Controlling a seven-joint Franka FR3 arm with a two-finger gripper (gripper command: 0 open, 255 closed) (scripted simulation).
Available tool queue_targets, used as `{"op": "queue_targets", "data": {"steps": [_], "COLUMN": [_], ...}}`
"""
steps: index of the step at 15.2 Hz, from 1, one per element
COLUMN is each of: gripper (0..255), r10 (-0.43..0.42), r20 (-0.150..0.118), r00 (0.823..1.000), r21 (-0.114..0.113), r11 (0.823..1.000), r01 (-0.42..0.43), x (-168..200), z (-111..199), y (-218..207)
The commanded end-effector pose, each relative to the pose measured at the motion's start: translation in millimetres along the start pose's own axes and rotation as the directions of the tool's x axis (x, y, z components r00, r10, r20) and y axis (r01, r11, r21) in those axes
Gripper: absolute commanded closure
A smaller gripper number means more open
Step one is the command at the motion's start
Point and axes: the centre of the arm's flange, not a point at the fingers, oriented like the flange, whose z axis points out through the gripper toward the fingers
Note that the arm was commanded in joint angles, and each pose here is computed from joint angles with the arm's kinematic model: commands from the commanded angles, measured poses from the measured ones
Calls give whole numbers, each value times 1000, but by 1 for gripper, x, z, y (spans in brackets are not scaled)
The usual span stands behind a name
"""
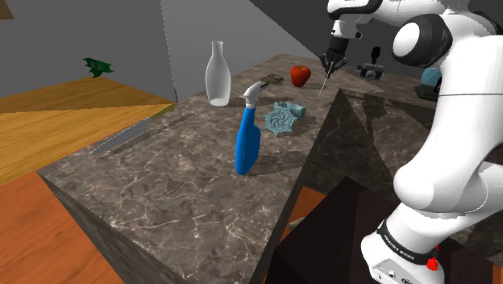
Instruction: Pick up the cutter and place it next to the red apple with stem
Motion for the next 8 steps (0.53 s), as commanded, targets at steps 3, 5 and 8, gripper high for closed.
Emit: {"op": "queue_targets", "data": {"steps": [3,5,8], "gripper": [255,255,255], "r10": [0,0,0], "r20": [-1,-1,-1], "r00": [1000,1000,1000], "r21": [0,0,0], "r11": [1000,1000,1000], "r01": [0,0,0], "x": [2,3,5], "z": [21,32,48], "y": [0,0,1]}}
